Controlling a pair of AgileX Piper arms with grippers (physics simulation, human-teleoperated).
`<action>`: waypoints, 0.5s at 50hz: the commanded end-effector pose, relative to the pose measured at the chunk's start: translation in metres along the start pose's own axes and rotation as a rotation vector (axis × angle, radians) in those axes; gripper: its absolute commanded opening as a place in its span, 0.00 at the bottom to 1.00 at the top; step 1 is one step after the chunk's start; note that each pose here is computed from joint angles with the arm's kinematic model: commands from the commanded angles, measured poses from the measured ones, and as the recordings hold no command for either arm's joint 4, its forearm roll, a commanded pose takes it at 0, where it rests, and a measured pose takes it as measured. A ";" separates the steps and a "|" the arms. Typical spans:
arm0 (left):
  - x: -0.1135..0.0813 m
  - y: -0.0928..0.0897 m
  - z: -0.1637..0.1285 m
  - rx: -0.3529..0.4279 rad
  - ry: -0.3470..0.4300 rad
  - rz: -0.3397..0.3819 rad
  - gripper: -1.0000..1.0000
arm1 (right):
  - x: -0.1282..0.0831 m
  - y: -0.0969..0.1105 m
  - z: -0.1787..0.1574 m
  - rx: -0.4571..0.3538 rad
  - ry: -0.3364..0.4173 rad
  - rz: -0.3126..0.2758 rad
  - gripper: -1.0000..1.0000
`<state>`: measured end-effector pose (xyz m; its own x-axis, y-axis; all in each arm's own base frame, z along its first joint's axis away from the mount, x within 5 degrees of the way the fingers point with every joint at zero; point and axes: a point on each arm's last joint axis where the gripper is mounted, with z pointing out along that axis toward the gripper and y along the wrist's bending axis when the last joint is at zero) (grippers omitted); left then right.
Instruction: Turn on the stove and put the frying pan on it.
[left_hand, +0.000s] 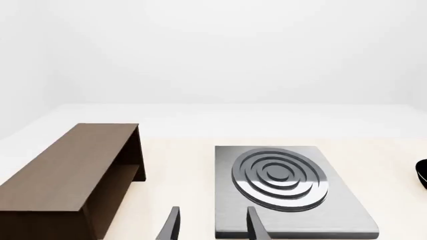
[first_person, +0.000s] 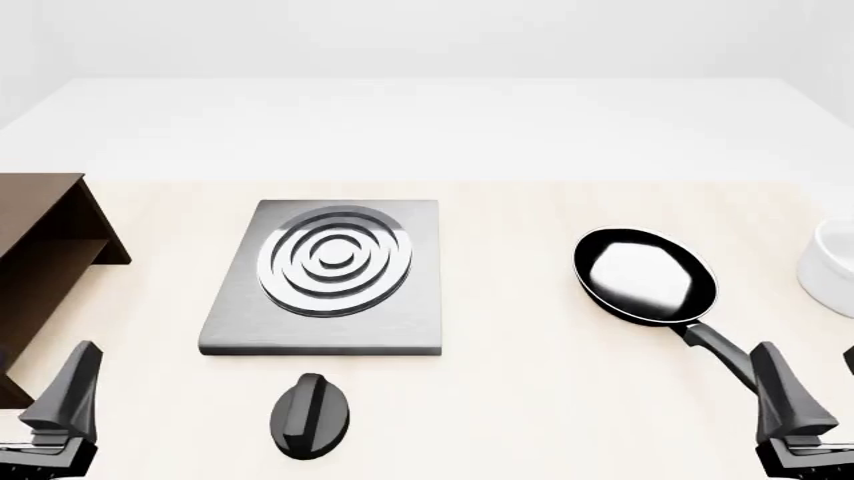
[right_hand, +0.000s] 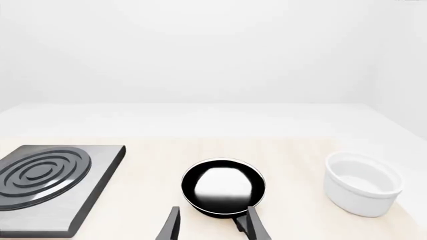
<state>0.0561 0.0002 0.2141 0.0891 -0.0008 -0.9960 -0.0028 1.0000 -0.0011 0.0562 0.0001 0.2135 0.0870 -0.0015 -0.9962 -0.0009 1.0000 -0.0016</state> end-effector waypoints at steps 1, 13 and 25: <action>-0.002 0.000 0.000 -0.007 -0.005 -0.001 1.00 | -0.001 0.001 0.000 -0.010 -0.001 0.004 1.00; -0.021 0.000 -0.003 0.005 0.002 0.038 1.00 | 0.001 0.001 0.000 -0.026 0.006 -0.026 1.00; -0.083 -0.011 0.033 0.142 0.220 0.113 1.00 | 0.002 0.003 0.001 -0.051 0.021 -0.040 1.00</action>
<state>0.0614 -0.0037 0.2618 0.0044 0.0767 -0.9970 0.0592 0.9953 0.0768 0.0565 0.0019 0.2128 0.0805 -0.0424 -0.9959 -0.0305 0.9985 -0.0450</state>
